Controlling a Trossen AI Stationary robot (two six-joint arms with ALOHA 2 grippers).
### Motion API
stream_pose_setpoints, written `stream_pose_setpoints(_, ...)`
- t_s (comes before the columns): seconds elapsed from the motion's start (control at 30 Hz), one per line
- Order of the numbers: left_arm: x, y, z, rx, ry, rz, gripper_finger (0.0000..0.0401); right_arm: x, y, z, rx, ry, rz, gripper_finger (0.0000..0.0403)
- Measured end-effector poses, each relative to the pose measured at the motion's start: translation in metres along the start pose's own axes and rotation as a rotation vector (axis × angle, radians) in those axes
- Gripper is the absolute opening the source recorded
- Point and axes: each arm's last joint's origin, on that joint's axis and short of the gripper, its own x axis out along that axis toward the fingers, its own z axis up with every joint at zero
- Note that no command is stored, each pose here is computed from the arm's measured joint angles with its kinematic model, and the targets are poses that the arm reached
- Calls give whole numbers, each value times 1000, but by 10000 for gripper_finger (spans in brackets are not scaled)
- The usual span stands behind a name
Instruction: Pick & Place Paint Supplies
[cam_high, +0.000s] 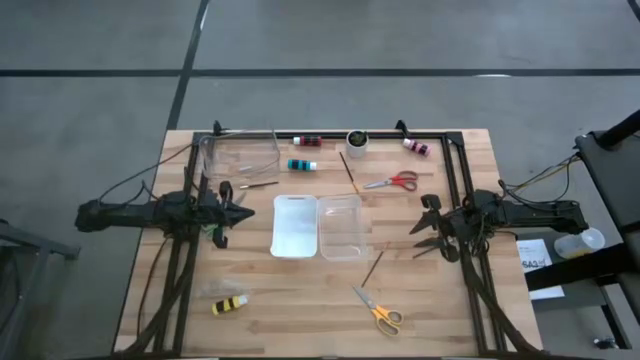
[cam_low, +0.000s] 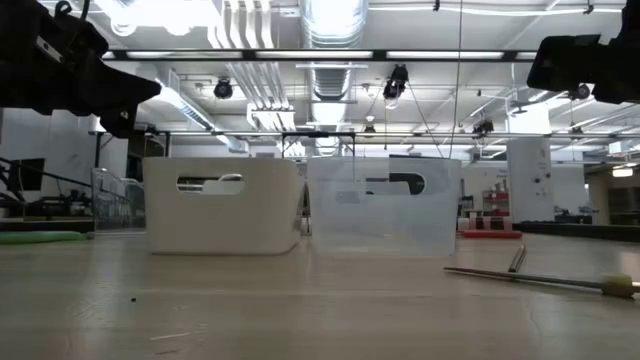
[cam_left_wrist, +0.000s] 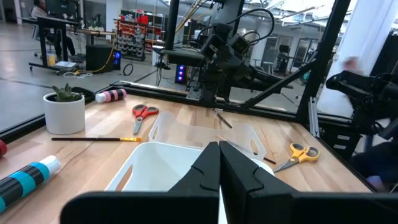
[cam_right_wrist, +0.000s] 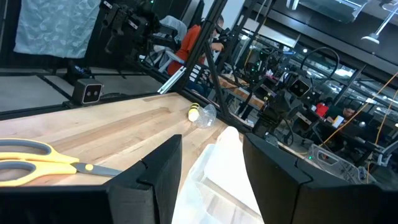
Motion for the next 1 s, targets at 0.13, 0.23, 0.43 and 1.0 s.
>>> stream_pose_setpoints(0.13, 0, 0, 0, 0, 0, 0, 1, 0, 0, 0, 0, 0, 1, 167)
stream_pose_setpoints(0.23, 0, 0, 0, 0, 0, 0, 1, 0, 0, 0, 0, 0, 0, 167)
stream_pose_setpoints(0.43, 0, 0, 0, 0, 0, 0, 1, 0, 0, 0, 0, 0, 0, 167)
stream_pose_setpoints(1.0, 0, 0, 0, 0, 0, 0, 1, -1, -5, -2, 57, 78, -185, 167)
